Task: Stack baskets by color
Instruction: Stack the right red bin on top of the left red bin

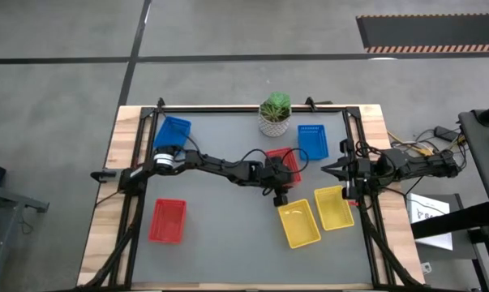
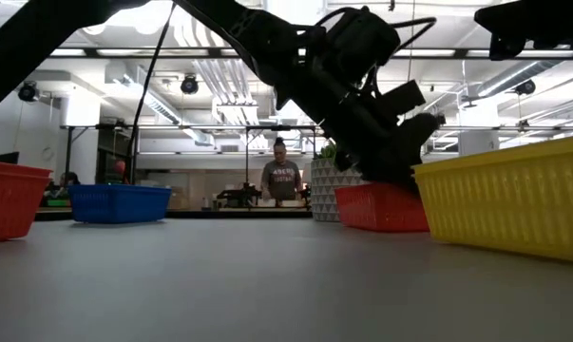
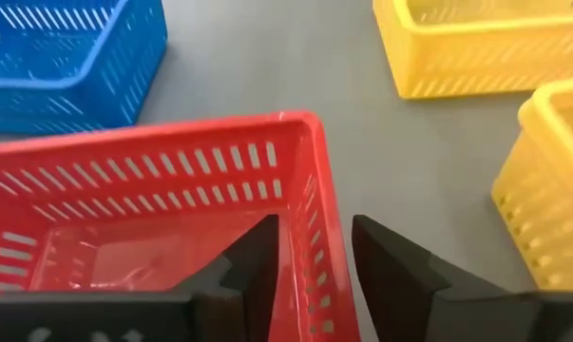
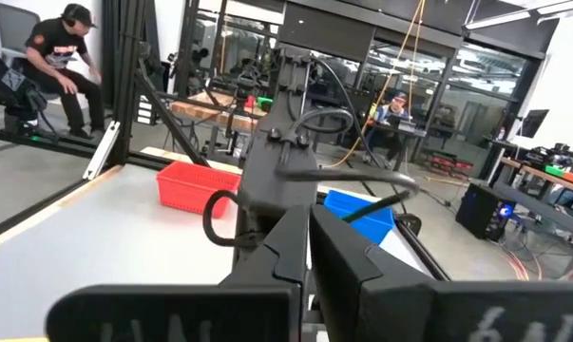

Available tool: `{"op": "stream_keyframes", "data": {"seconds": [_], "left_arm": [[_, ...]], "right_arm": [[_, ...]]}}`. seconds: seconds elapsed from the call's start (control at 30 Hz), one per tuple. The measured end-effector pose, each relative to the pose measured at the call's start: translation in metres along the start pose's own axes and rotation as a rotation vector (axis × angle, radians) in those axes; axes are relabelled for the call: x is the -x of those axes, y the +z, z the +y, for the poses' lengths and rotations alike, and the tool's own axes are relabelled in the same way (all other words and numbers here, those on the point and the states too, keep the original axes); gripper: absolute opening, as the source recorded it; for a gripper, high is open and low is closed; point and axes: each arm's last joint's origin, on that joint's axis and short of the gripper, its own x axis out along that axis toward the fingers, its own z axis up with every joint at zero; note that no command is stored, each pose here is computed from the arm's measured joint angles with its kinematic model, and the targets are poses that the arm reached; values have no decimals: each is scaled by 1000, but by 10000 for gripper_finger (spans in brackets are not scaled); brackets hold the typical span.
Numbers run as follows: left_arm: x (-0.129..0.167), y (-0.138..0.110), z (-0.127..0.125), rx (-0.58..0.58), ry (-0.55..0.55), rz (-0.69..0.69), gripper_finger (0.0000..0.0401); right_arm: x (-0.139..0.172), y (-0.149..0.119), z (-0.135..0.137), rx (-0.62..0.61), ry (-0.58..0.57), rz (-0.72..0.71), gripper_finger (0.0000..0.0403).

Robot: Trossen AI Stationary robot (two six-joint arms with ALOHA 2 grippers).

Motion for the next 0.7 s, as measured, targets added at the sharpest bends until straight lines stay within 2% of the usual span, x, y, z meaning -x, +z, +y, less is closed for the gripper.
{"op": "stream_keyframes", "data": {"seconds": [0.47, 0.7], "left_arm": [[0, 0, 2, 1, 4, 2, 8], [3, 3, 2, -8, 10, -2, 2]], "right_arm": [[0, 0, 0, 1, 1, 4, 9], [0, -2, 1, 13, 6, 21, 9]]}}
